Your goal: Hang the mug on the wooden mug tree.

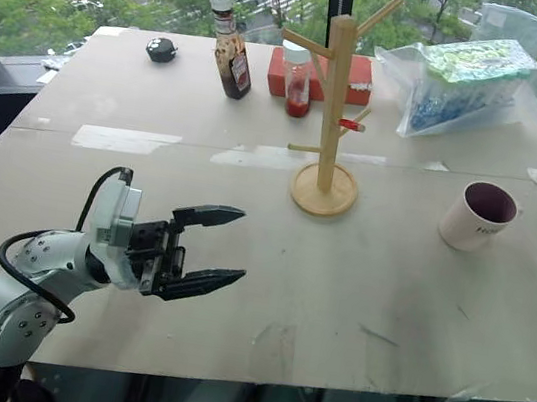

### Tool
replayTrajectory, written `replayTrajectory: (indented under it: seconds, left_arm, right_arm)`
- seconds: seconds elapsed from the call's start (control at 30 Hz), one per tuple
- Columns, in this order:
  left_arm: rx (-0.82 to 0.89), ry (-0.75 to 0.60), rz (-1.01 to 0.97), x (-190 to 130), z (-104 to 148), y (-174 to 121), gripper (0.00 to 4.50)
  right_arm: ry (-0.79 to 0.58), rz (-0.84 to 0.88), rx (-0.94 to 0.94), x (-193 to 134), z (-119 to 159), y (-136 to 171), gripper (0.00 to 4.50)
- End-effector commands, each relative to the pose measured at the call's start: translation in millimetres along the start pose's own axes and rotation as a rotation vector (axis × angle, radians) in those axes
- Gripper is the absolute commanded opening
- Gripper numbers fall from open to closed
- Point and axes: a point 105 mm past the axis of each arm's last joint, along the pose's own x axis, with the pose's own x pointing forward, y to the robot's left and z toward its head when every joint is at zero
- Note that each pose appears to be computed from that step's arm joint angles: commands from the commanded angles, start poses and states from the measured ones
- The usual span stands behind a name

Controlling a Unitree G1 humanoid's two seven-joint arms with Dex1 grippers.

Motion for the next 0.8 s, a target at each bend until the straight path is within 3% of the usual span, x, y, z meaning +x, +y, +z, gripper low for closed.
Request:
replayTrajectory:
  seconds: [0.03,0.13,0.2,0.27,0.37,0.5,0.8]
  left_arm:
    - [0.034,-0.011,-0.021,1.9,5.3,-2.2,4.5]
    - [0.036,-0.011,-0.024,3.0,5.4,-4.1,4.5]
    - [0.037,-0.01,-0.027,4.0,5.7,-6.7,4.5]
    - [0.041,-0.009,-0.029,5.7,7.0,-10.0,4.5]
    - [0.05,-0.012,-0.025,10.4,11.4,-14.5,4.5]
    - [0.05,-0.014,-0.033,19.2,13.7,-23.7,4.5]
    - [0.038,-0.034,-0.1,35.7,30.8,-40.1,4.5]
  right_arm:
    - [0.011,0.015,-0.011,15.8,-23.4,11.3,0.05]
    - [0.033,0.049,0.013,26.0,-44.0,19.6,1.03]
    - [0.029,0.082,0.036,28.8,-48.1,23.1,1.95]
    - [-0.005,0.11,0.006,25.0,-38.8,22.6,2.92]
    - [-0.136,0.252,0.069,6.4,-3.2,31.6,4.31]
    - [-0.271,0.368,0.114,-4.8,30.8,35.8,4.42]
    - [-0.289,0.291,0.103,47.5,31.8,20.5,4.42]
